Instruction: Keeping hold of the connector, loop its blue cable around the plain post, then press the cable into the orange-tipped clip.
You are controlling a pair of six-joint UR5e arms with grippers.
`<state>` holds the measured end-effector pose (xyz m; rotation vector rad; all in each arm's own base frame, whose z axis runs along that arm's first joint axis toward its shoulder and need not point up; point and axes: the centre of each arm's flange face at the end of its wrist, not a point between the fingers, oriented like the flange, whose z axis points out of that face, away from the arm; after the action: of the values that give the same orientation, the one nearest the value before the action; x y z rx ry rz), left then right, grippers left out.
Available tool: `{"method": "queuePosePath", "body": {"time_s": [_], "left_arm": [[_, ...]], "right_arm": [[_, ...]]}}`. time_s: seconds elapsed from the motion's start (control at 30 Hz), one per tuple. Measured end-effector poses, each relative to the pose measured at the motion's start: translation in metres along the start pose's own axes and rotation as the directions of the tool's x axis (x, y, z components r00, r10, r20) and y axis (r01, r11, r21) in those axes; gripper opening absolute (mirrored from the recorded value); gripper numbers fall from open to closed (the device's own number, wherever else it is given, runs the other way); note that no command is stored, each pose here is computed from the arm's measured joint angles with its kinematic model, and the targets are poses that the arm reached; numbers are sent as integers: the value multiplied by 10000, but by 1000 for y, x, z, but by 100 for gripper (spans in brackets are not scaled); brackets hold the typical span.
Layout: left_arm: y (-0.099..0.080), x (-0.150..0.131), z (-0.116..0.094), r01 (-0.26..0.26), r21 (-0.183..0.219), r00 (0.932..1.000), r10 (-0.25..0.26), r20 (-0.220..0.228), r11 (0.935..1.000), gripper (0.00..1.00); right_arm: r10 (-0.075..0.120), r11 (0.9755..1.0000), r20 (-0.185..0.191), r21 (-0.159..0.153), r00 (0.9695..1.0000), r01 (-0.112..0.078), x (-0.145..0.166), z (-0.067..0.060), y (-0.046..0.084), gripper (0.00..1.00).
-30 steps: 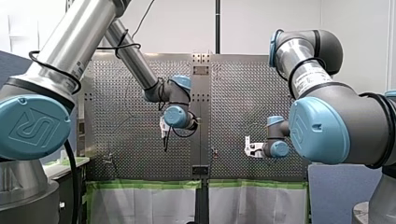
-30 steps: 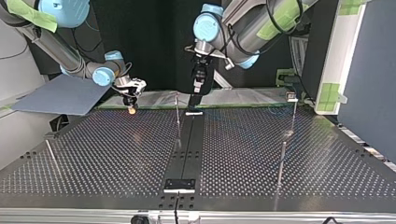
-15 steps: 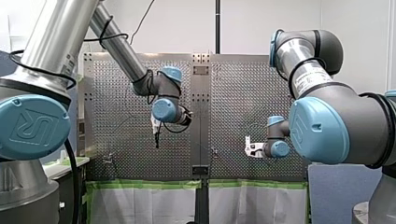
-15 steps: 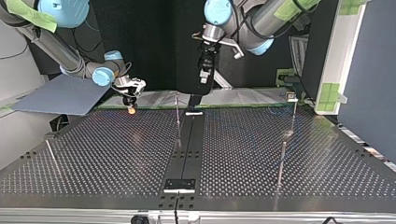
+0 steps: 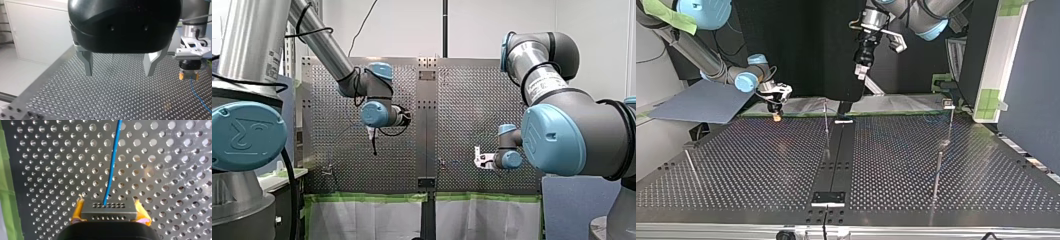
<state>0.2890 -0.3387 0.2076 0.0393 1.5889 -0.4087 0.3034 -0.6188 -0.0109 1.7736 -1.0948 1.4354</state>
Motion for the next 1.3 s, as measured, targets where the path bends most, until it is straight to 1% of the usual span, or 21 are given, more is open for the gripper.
{"method": "queuePosePath", "body": {"time_s": [0.2,0.3,0.5,0.63,0.67,0.73,0.8,0.87,0.9,1.0,1.07,1.13,1.23,1.3], "left_arm": [[4,-9,-19,245,221,9986,-255,467,9995,99],[6,-10,-27,342,374,9975,-364,604,9987,99],[13,1,-42,545,473,9964,-574,624,9974,99],[19,7,-49,572,439,9962,-599,634,9974,99],[21,9,-51,574,418,9961,-600,641,9975,99],[26,14,-55,566,339,9963,-587,631,9978,99],[32,21,-61,513,238,9972,-525,537,9984,99],[36,29,-66,426,152,9984,-431,362,9990,99],[40,35,-70,347,98,9992,-348,198,9994,99],[47,50,-83,130,16,9997,-130,-222,9999,99],[51,55,-90,36,-5,9991,-36,-417,10000,99],[53,59,-96,-22,-2,9985,22,-545,10000,99],[54,61,-99,-49,14,9981,50,-611,10000,99],[54,61,-99,-54,20,9981,55,-621,10000,99]], "right_arm": [[19,10000,72,-10,10000,-19,-1,-1,0,0],[21,10000,80,-10,10000,-21,-1,-1,0,0],[25,10000,93,-11,10000,-25,-1,-1,0,0],[8,10000,111,-22,9999,-8,-1,-1,0,0],[-13,10000,133,-29,9999,13,-1,-1,0,0],[-119,9999,196,-39,9997,120,0,-2,0,0],[-288,9996,252,-38,9993,289,6,-4,1,0],[-446,9990,291,-43,9986,448,13,-6,1,0],[-526,9986,305,-52,9982,527,18,-8,0,0],[-634,9979,283,-144,9976,638,33,-13,1,0],[-618,9976,255,-297,9978,625,45,-17,2,0],[-549,9974,260,-445,9982,560,54,-20,3,0],[-338,9967,269,-726,9991,357,67,-26,5,0],[-168,9953,206,-951,9996,187,78,-30,8,0]]}}
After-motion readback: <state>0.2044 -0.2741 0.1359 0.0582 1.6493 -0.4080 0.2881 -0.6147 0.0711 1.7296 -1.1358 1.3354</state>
